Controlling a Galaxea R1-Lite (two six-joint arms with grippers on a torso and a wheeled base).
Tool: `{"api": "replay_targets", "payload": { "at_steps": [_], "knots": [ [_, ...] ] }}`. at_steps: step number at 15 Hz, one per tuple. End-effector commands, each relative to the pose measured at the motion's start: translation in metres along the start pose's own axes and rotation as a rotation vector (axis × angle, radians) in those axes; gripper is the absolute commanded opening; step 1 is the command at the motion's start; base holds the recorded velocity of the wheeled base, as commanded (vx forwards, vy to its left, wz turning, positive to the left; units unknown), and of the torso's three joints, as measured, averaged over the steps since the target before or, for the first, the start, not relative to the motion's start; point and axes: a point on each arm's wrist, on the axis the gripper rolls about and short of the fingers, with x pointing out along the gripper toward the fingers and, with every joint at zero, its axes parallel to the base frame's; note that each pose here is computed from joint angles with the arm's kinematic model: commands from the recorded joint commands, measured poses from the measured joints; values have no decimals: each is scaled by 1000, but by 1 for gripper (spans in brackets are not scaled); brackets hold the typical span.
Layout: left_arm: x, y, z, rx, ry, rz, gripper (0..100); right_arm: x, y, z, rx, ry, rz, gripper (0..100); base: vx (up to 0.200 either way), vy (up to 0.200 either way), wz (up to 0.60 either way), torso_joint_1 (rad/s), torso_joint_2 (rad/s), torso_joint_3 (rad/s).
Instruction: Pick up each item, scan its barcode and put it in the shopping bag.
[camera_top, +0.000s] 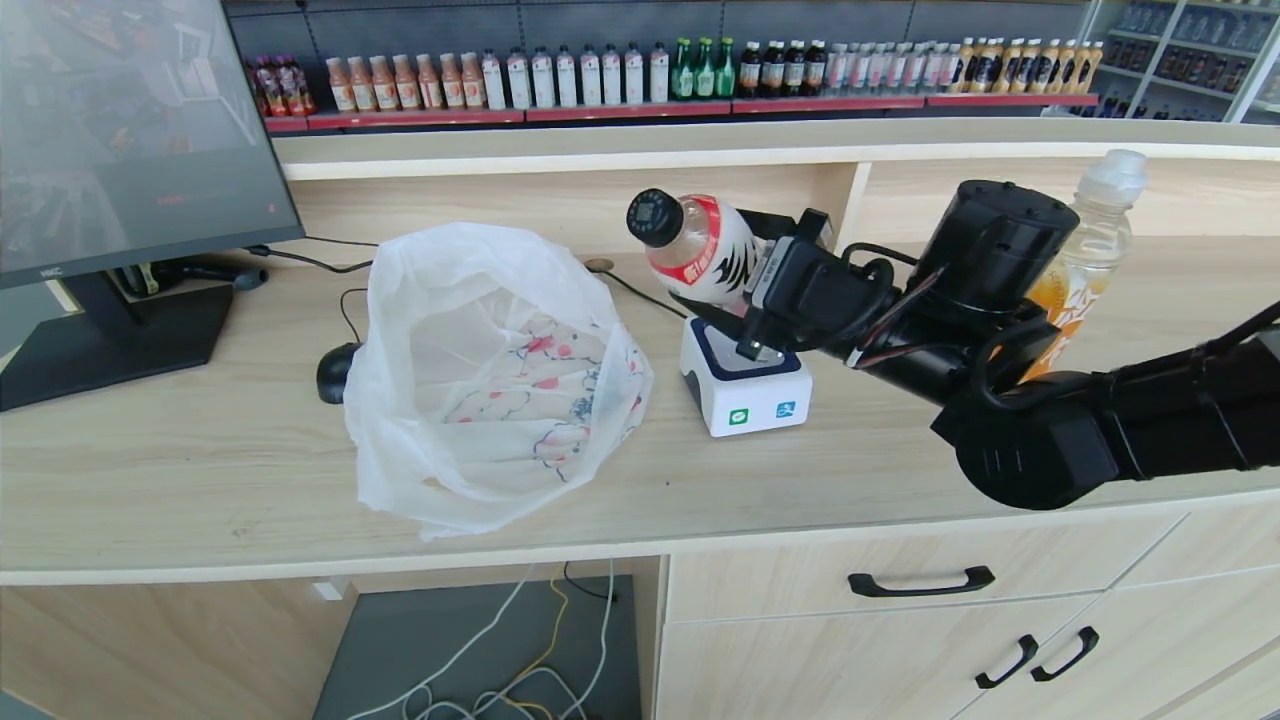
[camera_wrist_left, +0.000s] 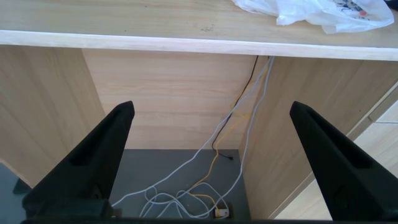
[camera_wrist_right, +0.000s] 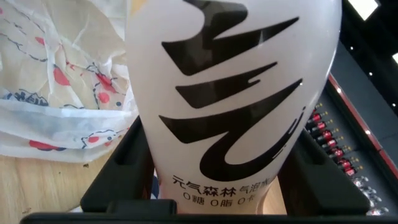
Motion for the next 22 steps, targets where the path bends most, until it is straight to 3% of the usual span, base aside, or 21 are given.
{"api": "replay_targets", "payload": {
  "at_steps": [1, 7, 11, 15, 20, 22],
  "knots": [
    [0, 0, 0, 0, -1, 0, 100, -1, -15, 16, 10, -31, -22, 0, 0, 0, 0, 0, 0, 0],
    [0, 0, 0, 0, -1, 0, 100, -19, -50, 47, 267, -87, -118, 0, 0, 0, 0, 0, 0, 0],
    [0, 0, 0, 0, -1, 0, 100, -20, -51, 53, 519, -121, -339, 0, 0, 0, 0, 0, 0, 0],
    [0, 0, 0, 1, -1, 0, 100, -26, -47, 50, 707, -171, -437, 0, 0, 0, 0, 0, 0, 0],
    [0, 0, 0, 0, -1, 0, 100, -37, -33, 40, 743, -186, -536, 0, 0, 0, 0, 0, 0, 0],
    [0, 0, 0, -2, -1, 0, 100, -46, -25, 29, 752, -129, -577, 0, 0, 0, 0, 0, 0, 0]
  ]
}}
